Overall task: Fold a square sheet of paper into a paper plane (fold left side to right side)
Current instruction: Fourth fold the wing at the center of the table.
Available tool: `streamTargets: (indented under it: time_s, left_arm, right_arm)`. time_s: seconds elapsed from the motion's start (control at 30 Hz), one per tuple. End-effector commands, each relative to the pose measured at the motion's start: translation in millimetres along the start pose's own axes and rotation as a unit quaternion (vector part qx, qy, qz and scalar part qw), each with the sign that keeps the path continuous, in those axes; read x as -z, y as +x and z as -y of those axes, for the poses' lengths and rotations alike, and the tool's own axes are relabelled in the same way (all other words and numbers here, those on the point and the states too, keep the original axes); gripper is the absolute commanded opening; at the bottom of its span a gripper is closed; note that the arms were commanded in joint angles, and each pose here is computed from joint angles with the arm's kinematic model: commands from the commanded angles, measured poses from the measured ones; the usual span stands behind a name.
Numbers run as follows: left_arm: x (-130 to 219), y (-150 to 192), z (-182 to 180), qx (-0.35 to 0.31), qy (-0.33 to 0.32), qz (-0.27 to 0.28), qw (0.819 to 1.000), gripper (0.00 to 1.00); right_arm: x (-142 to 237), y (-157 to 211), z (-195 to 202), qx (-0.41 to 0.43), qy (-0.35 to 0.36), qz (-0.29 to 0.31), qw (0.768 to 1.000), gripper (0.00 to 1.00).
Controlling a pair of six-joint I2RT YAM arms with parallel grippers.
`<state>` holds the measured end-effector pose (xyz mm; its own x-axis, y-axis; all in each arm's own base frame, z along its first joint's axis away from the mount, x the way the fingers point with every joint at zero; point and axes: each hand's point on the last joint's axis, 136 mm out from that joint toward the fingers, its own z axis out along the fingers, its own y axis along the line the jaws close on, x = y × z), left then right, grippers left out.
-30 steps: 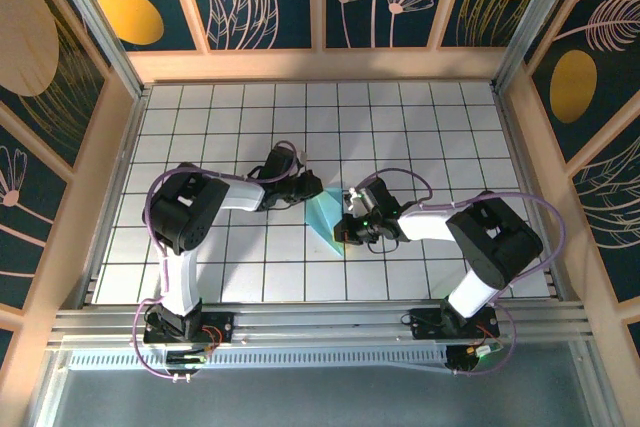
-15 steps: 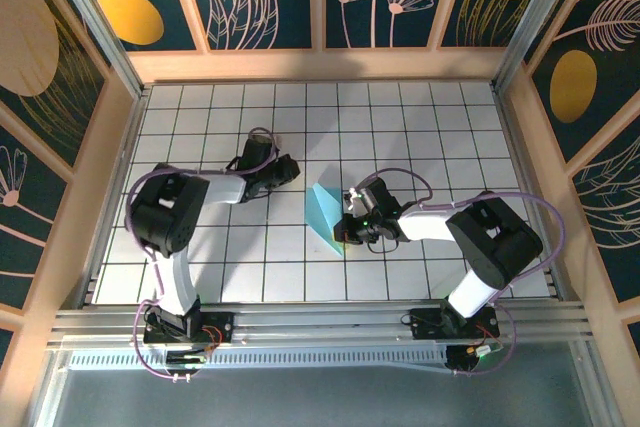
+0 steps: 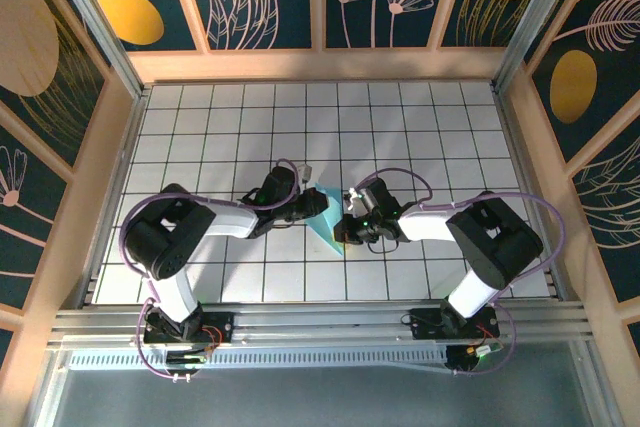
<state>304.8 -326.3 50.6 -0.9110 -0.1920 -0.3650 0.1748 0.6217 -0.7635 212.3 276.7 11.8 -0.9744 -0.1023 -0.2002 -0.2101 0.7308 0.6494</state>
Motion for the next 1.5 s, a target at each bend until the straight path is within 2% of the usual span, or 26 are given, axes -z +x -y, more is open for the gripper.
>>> streamTargets:
  time_s: [0.0, 0.13, 0.33, 0.7, 0.83, 1.0, 1.47]
  left_arm:
    - [-15, -7, 8, -0.007, 0.014, -0.005, 1.000, 0.05]
    - [-22, -3, -16, -0.012, -0.038, -0.013, 0.999, 0.05]
    - [-27, 9, -41, 0.010, -0.069, -0.022, 0.997, 0.04]
    - [-26, 15, -52, 0.025, -0.084, -0.023, 0.996, 0.00]
    - [-26, 17, -52, 0.028, -0.079, -0.025, 0.996, 0.00]
    - [-25, 18, -52, 0.029, -0.079, -0.024, 0.996, 0.00]
    - [-24, 17, -53, 0.032, -0.083, -0.022, 0.996, 0.00]
  right_arm:
    - [1, 62, 79, -0.059, 0.151, -0.086, 0.983, 0.00]
    - [1, 61, 77, -0.056, 0.148, -0.083, 0.984, 0.00]
    - [1, 48, 60, -0.041, 0.119, -0.068, 0.990, 0.00]
    - [25, 0, -17, 0.003, -0.008, 0.000, 1.000, 0.00]
    - [30, -18, -30, 0.014, -0.034, 0.032, 0.999, 0.00]
    - [26, -41, -36, 0.021, -0.040, 0.072, 0.996, 0.00]
    - [-7, -50, -26, 0.017, -0.018, 0.059, 0.998, 0.00]
